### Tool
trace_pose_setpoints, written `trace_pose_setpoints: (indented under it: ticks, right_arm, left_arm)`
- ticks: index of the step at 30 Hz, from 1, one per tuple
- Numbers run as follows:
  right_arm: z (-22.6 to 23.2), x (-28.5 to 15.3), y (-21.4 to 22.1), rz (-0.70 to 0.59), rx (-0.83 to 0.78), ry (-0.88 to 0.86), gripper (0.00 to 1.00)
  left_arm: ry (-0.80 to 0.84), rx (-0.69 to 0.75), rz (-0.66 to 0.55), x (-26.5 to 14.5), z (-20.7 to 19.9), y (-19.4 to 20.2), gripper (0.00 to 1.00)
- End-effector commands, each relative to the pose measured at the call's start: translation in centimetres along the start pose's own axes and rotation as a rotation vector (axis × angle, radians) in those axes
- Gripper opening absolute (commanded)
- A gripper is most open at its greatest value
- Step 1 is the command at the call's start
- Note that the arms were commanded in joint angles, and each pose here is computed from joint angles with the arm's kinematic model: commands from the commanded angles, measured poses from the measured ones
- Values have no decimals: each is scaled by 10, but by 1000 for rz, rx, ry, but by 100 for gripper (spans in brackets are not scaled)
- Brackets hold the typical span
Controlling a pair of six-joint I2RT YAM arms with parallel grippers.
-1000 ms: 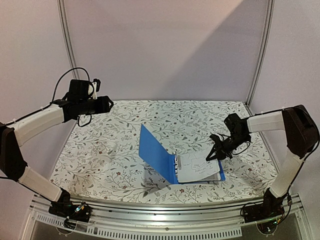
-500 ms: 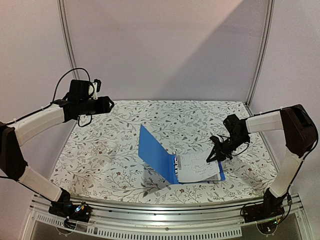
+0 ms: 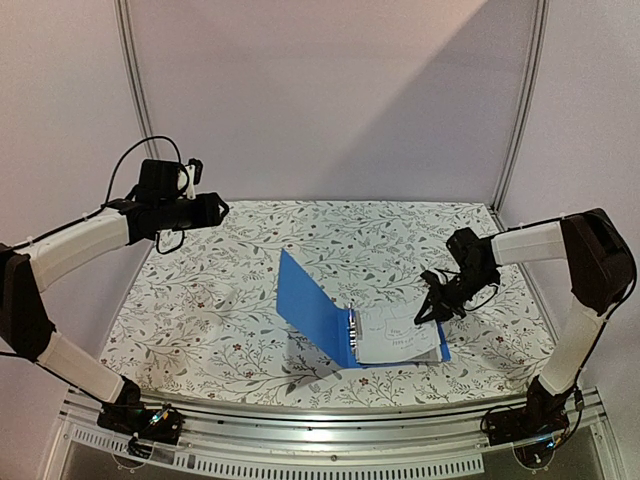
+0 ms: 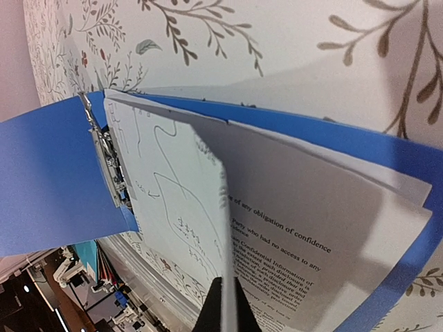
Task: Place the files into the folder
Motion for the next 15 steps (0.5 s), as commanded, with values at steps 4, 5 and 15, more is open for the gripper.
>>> trace_pose_setpoints:
  ticks: [4, 5, 15]
  right_arm:
    - [6, 2, -7, 4, -29, 15, 0]
    - [7, 3, -7, 10, -32, 17, 0]
    - [6, 7, 0, 40, -34, 27, 4]
  left_arm:
    - [12, -11, 13, 7, 3, 3, 66]
    - [13, -10, 15, 7, 2, 4, 66]
    - [18, -13, 21, 8, 3, 5, 66]
Point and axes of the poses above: each gripper's point midway between its finger pads, its own x axis out along the fingers, its own z axis along the line the jaws close on, y = z × x, the point moved 3 cm from there along -x, back along the fingers, and after that the axes turned 3 degrees about x, right-handed, at the moved point
